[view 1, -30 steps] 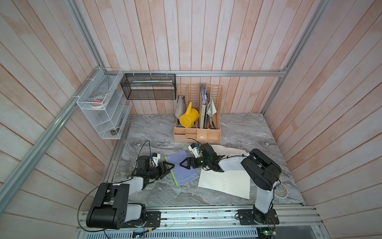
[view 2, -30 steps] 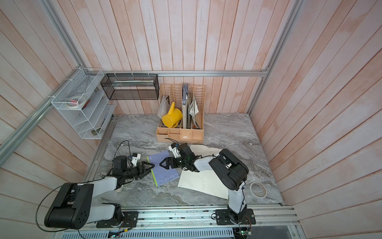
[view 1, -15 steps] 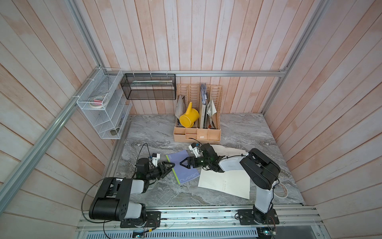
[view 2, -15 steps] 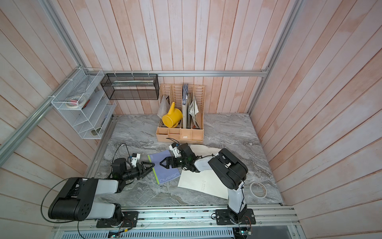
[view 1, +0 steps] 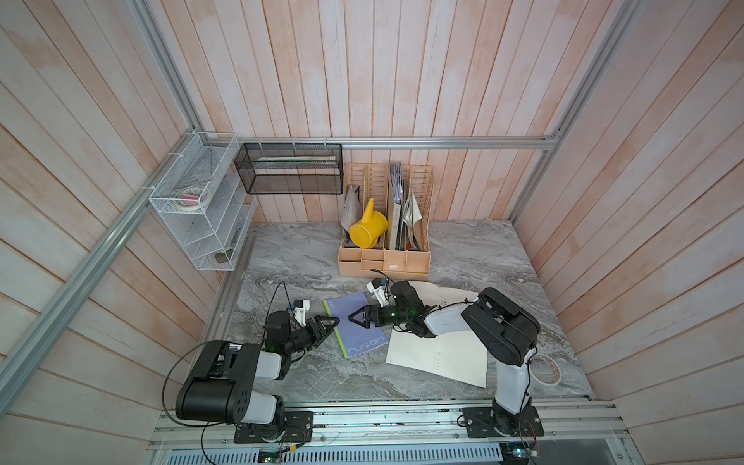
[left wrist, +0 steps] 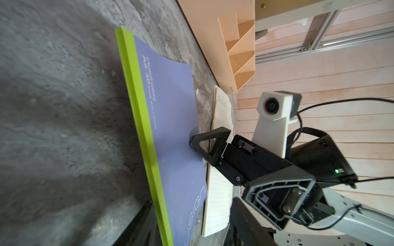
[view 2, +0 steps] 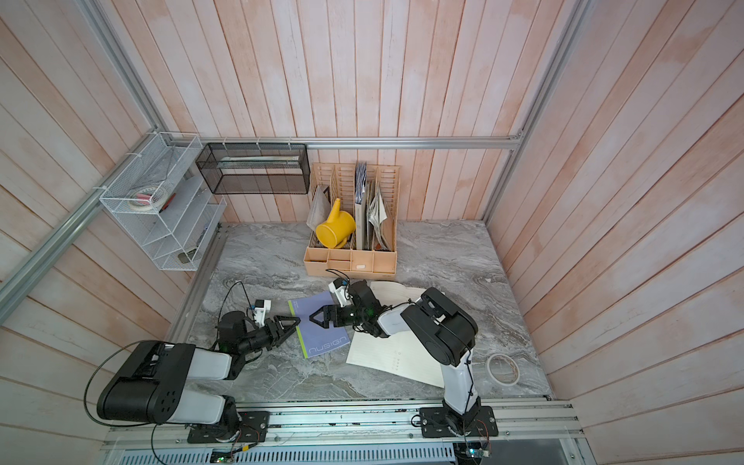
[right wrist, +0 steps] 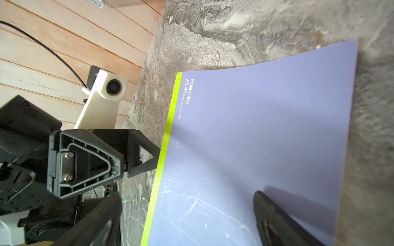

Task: Close the notebook
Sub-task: Move the notebook to the center of the board.

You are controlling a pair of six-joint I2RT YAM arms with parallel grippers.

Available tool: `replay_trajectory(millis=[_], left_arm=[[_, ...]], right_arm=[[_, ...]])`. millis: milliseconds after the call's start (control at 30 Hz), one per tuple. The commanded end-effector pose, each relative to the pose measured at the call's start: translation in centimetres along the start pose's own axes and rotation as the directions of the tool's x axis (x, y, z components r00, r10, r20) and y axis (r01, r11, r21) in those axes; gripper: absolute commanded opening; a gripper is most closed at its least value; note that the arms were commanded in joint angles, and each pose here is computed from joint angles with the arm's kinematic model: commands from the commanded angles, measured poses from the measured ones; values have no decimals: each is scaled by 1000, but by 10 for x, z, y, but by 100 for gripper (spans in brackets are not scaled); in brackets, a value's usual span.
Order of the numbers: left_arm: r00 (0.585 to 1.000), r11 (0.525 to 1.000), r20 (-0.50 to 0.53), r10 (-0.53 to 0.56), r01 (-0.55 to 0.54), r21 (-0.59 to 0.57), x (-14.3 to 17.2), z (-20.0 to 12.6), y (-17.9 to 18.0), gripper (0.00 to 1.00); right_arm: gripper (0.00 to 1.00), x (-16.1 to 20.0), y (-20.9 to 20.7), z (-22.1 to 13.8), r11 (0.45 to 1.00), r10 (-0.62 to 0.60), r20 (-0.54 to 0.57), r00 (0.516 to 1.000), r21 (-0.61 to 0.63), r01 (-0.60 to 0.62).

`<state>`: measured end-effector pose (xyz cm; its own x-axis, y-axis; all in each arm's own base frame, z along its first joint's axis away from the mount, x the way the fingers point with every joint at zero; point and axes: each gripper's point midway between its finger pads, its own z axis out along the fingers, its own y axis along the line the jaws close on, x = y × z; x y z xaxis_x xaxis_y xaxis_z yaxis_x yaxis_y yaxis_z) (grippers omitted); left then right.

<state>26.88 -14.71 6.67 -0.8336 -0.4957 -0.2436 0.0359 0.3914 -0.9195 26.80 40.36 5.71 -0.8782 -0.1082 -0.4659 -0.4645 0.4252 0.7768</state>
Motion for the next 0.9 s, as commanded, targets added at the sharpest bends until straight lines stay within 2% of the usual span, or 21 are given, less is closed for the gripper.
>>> replay_trajectory(millis=[0,167,233,367,400,467,567,733,800,867], left_arm=[[998,987,14,64,-65,149,-7,0,-34,58],[1000,980,-25,0,5,197,-2,5,-31,56],[999,979,-3,-39,38,200,-1,4,-26,49],[995,981,12,-95,92,172,4,6,-8,48],[994,981,20,-105,101,165,4,6,-5,45],[993,982,31,-117,111,155,5,5,-1,30],[991,986,46,-126,120,117,6,4,7,24],[994,994,38,-104,105,-25,7,7,30,11],[998,994,29,-58,61,-95,4,10,35,8],[1000,973,5,17,-15,-229,0,12,42,3]], right_arm=[[98,70,-54,2,971,195,-170,966,169,-166],[98,73,-56,5,972,200,-172,965,161,-172],[98,73,-55,6,972,200,-168,965,155,-175],[98,75,-55,6,973,198,-166,966,155,-172],[98,75,-56,6,972,200,-168,965,156,-175],[98,76,-57,6,972,200,-171,965,159,-174],[98,76,-57,5,972,199,-170,965,161,-172],[98,74,-56,6,973,193,-169,967,159,-166],[98,73,-56,7,974,190,-169,967,160,-163],[98,71,-54,7,975,184,-168,968,157,-158]])
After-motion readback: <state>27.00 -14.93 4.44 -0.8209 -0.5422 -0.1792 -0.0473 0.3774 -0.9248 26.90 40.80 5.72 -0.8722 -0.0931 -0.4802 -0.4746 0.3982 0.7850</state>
